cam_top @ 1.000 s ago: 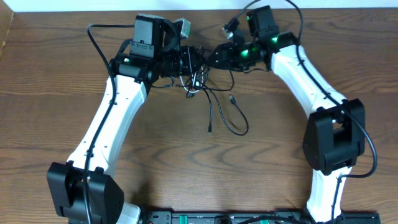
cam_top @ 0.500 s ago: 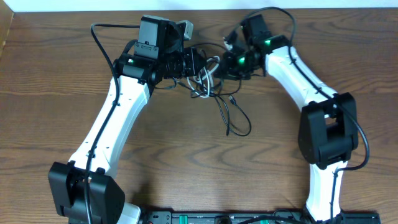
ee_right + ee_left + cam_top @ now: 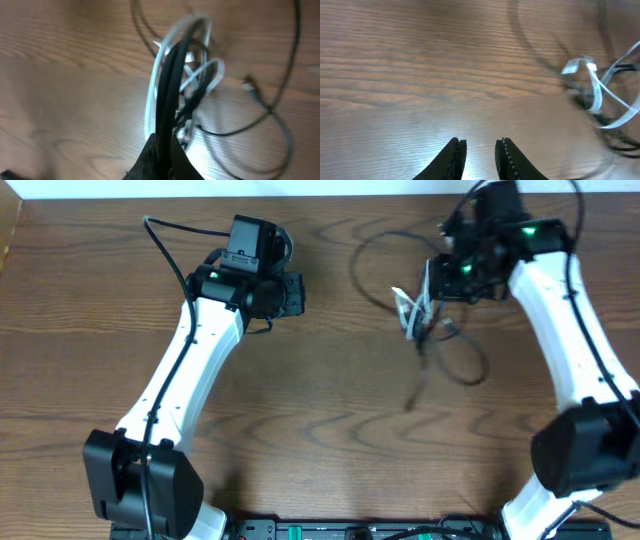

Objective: Untangle cables

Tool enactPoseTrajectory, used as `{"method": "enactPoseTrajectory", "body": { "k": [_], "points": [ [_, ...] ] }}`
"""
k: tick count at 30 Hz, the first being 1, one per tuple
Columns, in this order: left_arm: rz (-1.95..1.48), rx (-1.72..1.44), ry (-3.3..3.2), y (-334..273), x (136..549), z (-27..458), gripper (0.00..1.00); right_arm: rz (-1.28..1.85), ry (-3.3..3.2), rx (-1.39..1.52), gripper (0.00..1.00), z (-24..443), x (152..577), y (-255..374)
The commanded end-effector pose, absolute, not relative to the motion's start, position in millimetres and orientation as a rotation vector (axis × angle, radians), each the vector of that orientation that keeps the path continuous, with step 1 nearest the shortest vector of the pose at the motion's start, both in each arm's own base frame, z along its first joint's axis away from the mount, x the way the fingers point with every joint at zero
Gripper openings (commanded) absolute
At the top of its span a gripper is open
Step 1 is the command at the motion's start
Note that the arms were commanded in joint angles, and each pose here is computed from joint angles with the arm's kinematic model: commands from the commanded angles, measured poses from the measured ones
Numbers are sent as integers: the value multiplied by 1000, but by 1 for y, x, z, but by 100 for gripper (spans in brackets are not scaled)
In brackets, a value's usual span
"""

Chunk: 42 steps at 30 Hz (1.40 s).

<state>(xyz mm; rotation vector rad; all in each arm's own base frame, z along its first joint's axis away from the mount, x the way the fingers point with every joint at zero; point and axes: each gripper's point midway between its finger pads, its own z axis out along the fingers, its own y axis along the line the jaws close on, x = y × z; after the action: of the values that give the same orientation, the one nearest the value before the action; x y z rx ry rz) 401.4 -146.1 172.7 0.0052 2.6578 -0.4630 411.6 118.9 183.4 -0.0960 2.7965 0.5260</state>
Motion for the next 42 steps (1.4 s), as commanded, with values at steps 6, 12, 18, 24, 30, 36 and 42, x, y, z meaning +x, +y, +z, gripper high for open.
{"method": "enactPoseTrajectory", "body": {
  "k": [6, 12, 18, 24, 30, 36, 42],
  "points": [
    [-808, 269, 2589, -205, 390, 186, 39, 645, 2755, -320, 1, 185, 407, 145],
    [-1007, 394, 2570, -248, 379, 179, 48, 775, 2713, -343, 1, 194, 407, 154],
    [-1205, 482, 2548, -282, 375, 163, 54, 851, 2689, -305, 1, 199, 410, 145],
    [-1286, 380, 2504, -299, 398, 155, 59, 862, 2687, -288, 1, 200, 410, 137],
    [-1364, 239, 2457, -317, 423, 148, 63, 862, 2689, -296, 1, 199, 409, 137],
    [-1429, 207, 2459, -346, 424, 128, 64, 863, 2696, -294, 1, 199, 408, 137],
    [-1424, 240, 2471, -363, 414, 120, 64, 854, 2697, -299, 1, 198, 408, 135]
  ]
}}
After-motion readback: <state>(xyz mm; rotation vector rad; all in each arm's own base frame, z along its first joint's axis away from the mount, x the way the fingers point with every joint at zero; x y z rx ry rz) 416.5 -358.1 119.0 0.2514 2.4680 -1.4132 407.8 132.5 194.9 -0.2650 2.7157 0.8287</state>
